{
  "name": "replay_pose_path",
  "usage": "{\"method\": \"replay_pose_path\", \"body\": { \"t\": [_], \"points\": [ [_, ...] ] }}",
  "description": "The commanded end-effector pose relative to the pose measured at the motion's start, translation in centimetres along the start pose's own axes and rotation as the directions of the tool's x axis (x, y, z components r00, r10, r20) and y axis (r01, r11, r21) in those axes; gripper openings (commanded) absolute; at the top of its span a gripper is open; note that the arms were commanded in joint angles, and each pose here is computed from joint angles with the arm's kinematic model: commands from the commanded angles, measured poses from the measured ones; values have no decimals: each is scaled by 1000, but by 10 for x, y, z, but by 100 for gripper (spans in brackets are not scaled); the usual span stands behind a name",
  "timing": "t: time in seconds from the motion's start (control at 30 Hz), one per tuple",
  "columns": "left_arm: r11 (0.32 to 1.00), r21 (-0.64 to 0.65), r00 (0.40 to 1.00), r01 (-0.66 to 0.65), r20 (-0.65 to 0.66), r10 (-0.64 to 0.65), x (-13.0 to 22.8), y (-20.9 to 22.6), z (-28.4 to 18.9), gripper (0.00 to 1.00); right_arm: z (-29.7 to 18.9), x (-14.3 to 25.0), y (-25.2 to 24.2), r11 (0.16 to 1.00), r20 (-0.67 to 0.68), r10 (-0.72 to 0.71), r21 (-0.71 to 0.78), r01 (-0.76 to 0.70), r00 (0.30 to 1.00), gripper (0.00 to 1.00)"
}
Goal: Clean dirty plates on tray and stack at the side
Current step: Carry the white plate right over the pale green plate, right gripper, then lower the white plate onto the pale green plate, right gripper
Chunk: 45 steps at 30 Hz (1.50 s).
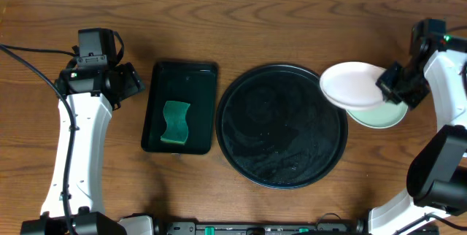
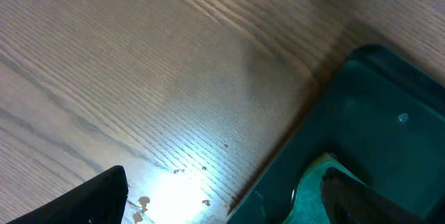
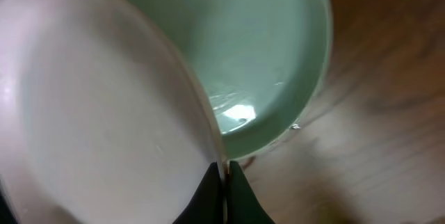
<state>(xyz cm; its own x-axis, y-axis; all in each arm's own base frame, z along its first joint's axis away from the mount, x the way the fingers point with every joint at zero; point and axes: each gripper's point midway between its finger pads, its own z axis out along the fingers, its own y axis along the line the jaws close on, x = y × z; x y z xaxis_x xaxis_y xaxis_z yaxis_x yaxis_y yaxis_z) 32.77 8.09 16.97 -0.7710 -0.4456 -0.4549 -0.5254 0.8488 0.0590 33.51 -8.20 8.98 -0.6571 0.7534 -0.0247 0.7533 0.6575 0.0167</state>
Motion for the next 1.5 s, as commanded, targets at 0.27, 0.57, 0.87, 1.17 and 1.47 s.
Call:
{"method": "replay_pose_path", "body": {
  "t": [0.27,0.57,0.87,1.17,1.47],
  "points": [
    [1000,-13,1000,-2,5,2,-2,3,0,89,23,-7,-59,980,31,134,145,-137,991,1],
    [1000,-14,1000,-1,5,2,-2,3,0,89,22,-13,-71,971,62,142,186,-151,988,1],
    [1000,-14,1000,-2,5,2,-2,3,0,89,22,-12,-70,972,59,137,186,-146,989,27],
    [1000,-14,1000,-2,5,2,-2,3,0,89,24,4,-51,995,-58,-61,73,65,996,71],
    [1000,-14,1000,-1,5,2,-2,3,0,89,-5,30,-16,955,-48,-296,-41,294,954,53]
  ]
}}
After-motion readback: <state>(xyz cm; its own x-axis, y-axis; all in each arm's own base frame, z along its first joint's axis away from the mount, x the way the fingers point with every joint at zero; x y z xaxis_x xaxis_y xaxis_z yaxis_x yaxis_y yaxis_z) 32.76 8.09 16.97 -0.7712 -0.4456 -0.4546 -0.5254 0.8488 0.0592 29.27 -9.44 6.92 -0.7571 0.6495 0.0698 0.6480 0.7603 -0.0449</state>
